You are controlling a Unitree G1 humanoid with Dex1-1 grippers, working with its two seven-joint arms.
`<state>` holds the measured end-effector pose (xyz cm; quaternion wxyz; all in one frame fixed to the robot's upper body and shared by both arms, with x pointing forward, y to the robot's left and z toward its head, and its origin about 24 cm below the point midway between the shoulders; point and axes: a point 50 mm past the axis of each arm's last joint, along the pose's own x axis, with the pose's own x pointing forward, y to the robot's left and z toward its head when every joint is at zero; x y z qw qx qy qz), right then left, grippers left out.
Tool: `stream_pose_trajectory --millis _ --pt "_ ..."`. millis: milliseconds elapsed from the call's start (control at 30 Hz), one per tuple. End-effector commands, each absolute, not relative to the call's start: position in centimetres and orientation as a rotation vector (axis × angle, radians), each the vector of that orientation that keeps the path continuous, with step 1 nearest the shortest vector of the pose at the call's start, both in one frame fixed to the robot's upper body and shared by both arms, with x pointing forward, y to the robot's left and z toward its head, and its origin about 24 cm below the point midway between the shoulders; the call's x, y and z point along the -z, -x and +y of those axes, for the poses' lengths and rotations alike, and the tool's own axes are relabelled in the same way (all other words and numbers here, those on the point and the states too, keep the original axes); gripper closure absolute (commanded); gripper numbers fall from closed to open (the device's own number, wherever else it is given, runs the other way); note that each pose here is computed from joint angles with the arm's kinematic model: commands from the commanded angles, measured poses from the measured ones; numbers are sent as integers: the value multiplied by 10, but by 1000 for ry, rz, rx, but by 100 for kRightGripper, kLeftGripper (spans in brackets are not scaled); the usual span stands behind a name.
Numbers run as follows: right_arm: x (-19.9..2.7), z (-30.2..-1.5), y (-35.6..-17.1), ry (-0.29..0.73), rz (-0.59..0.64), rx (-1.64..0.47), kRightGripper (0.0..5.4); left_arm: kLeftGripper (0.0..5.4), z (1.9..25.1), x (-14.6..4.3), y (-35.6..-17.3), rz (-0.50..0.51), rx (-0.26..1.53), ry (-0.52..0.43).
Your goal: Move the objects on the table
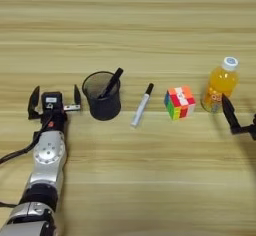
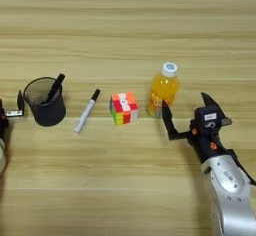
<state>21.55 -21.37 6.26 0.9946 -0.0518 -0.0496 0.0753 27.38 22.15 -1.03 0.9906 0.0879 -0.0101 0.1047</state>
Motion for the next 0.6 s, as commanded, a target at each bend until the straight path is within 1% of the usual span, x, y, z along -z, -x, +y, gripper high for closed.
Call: stream_pose_trajectory --millis 33,367,500,600 --pt "-66 -208 -218 88 -108 -164 0 5 220 10 -277 -9 -192 -188" --pt "-69 -201 -224 67 -117 -184 0 5 215 10 -277 -16 -160 -180" --pt "-70 -199 -233 57 -127 -187 0 5 213 9 -277 -20 -150 -177" --pt "-68 -197 -245 42 -128 -194 0 5 212 9 -277 -21 -151 -174"
